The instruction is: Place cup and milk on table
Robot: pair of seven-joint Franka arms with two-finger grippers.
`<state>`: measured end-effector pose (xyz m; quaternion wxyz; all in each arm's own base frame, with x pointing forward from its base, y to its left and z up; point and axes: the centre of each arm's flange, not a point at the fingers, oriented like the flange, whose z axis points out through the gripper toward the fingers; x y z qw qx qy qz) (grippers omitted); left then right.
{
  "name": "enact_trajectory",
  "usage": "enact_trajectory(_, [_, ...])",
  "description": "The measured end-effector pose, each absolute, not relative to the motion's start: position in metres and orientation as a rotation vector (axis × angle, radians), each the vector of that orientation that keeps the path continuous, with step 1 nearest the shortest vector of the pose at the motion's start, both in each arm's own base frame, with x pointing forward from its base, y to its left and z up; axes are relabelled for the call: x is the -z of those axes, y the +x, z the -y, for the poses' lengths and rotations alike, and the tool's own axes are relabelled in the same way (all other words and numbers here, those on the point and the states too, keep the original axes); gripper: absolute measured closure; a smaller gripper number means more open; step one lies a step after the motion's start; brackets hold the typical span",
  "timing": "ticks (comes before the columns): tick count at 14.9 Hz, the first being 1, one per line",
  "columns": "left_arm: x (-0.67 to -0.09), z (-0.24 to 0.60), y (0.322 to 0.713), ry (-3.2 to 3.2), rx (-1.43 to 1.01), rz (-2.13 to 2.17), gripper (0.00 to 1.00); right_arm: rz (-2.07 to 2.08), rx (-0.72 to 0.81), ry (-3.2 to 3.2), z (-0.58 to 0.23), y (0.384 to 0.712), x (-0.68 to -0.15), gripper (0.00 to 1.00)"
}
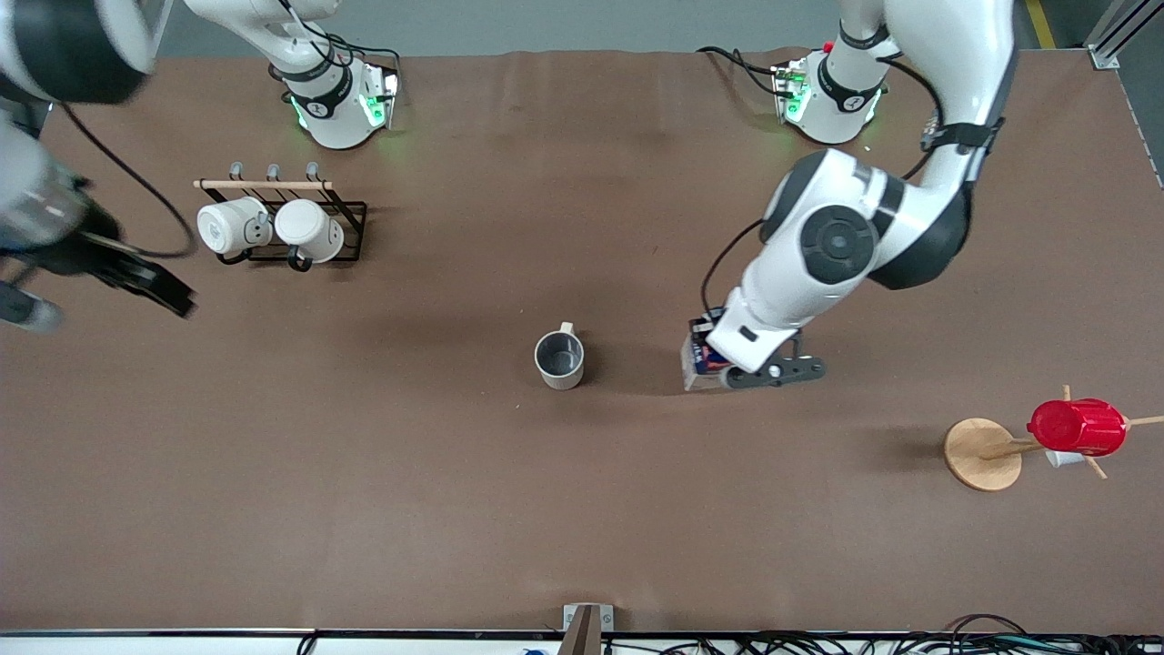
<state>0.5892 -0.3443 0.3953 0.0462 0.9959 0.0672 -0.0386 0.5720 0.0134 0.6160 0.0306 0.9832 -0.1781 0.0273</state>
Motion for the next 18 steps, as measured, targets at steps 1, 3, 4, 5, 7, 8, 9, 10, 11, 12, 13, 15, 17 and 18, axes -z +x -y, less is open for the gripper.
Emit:
enact_trajectory(1, [-0.391, 0.361, 0.587, 3.035, 0.121, -0.224, 0.63, 0.503, -0.049, 3.062, 0.012, 0.561, -0.627, 0.0])
enact_trajectory(3, [-0.378, 0.39, 0.585, 3.025, 0.126, -0.252, 0.63, 0.448, -0.022, 3.1, 0.052, 0.545, -0.645, 0.0])
enact_trajectory(4, [-0.37, 0.403, 0.584, 3.016, 0.12, -0.271, 0.63, 0.45, -0.026, 3.11, 0.066, 0.541, -0.651, 0.0])
enact_trajectory(5, [-0.363, 0.414, 0.584, 3.006, 0.113, -0.294, 0.63, 0.459, -0.029, 3.116, 0.074, 0.54, -0.652, 0.0])
enact_trajectory(7, [-0.349, 0.434, 0.582, 2.992, 0.115, -0.341, 0.63, 0.442, -0.024, 3.128, 0.072, 0.541, -0.65, 0.0])
enact_trajectory(8, [-0.344, 0.44, 0.581, 2.99, 0.118, -0.354, 0.63, 0.418, -0.02, 3.131, 0.064, 0.543, -0.649, 0.0])
enact_trajectory(9, [-0.343, 0.444, 0.581, 2.986, 0.116, -0.359, 0.63, 0.393, -0.016, 3.134, 0.055, 0.544, -0.649, 0.0])
enact_trajectory(10, [-0.343, 0.447, 0.581, 2.982, 0.114, -0.366, 0.63, 0.374, -0.013, 3.137, 0.048, 0.544, -0.648, 0.0])
enact_trajectory(11, [-0.344, 0.451, 0.58, 2.978, 0.112, -0.379, 0.63, 0.363, -0.013, 3.138, 0.043, 0.545, -0.648, 0.0])
enact_trajectory(12, [-0.344, 0.456, 0.578, 2.975, 0.112, -0.387, 0.63, 0.356, -0.013, 3.139, 0.041, 0.545, -0.648, 0.0])
enact_trajectory(13, [-0.343, 0.46, 0.576, 2.975, 0.114, -0.386, 0.63, 0.354, -0.015, 3.139, 0.04, 0.545, -0.649, 0.0])
enact_trajectory(15, [-0.339, 0.466, 0.571, 2.98, 0.121, -0.377, 0.62, 0.351, -0.04, 3.14, 0.039, 0.547, -0.65, 0.0])
enact_trajectory(17, [-0.335, 0.469, 0.569, 2.984, 0.128, -0.37, 0.62, 0.351, -0.075, 3.14, 0.039, 0.549, -0.652, 0.0])
enact_trajectory(18, [-0.334, 0.47, 0.568, 2.985, 0.13, -0.369, 0.59, 0.351, -0.078, 3.14, 0.039, 0.549, -0.652, 0.0])
